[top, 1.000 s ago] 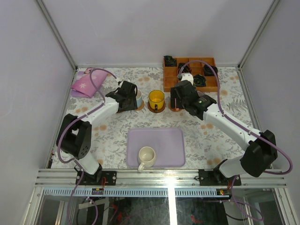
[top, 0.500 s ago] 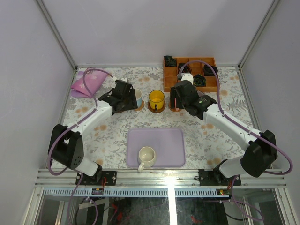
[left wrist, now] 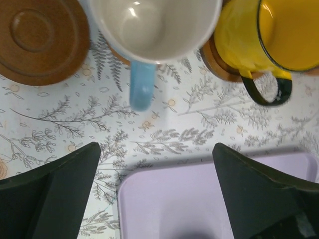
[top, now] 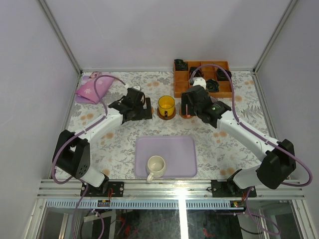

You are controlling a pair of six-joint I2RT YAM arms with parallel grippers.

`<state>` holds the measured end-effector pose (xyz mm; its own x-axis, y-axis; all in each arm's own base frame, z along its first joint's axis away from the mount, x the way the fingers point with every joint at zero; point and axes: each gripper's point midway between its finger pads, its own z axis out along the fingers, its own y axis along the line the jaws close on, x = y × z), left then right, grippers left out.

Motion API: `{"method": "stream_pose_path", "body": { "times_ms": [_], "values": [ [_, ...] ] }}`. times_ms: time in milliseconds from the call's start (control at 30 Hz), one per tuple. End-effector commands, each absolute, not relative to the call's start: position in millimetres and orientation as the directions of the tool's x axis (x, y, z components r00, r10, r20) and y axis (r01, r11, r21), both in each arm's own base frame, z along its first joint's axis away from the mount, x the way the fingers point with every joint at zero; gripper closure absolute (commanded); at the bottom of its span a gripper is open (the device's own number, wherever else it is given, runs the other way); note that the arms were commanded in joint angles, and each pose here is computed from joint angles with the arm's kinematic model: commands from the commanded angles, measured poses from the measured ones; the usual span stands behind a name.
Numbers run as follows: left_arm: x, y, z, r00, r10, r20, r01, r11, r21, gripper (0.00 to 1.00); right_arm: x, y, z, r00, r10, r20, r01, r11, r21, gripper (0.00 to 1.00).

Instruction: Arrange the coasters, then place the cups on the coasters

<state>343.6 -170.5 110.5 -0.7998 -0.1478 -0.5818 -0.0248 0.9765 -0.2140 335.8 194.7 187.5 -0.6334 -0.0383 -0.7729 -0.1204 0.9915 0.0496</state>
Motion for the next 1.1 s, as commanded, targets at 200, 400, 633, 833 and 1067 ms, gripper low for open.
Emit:
{"method": "stream_pose_path", "body": {
  "times_ms": [200, 400, 633, 833, 1067],
  "values": [
    [243, -190, 143, -0.884, 0.053, -0.464, 0.21, 0.933, -0.292, 0.0, 334, 177, 211, -0.587, -0.041, -0.808, -0.091, 0.996, 0.016, 0.2],
    [164, -186, 159, -0.936, 0.146, -0.32, 0.257, 0.905, -0.34, 0.0, 333, 172, 206, -0.595, -0.055, -0.802, -0.085, 0.996, -0.005, 0.04],
    [96, -196, 142, -0.964, 0.146, -0.222, 0.228, 0.884, -0.409, 0.0, 333, 171, 211, -0.585, -0.072, -0.808, -0.097, 0.995, -0.018, 0.01],
    [74, -208, 128, -0.955, 0.099, -0.281, 0.227, 0.852, -0.471, 0.0, 331, 169, 215, -0.568, -0.061, -0.821, -0.099, 0.995, -0.005, 0.01],
    [54, -226, 101, -0.92, 0.195, -0.341, 0.33, 0.853, -0.403, 0.0, 326, 168, 211, -0.572, -0.048, -0.819, -0.098, 0.995, 0.01, 0.01]
  ]
}}
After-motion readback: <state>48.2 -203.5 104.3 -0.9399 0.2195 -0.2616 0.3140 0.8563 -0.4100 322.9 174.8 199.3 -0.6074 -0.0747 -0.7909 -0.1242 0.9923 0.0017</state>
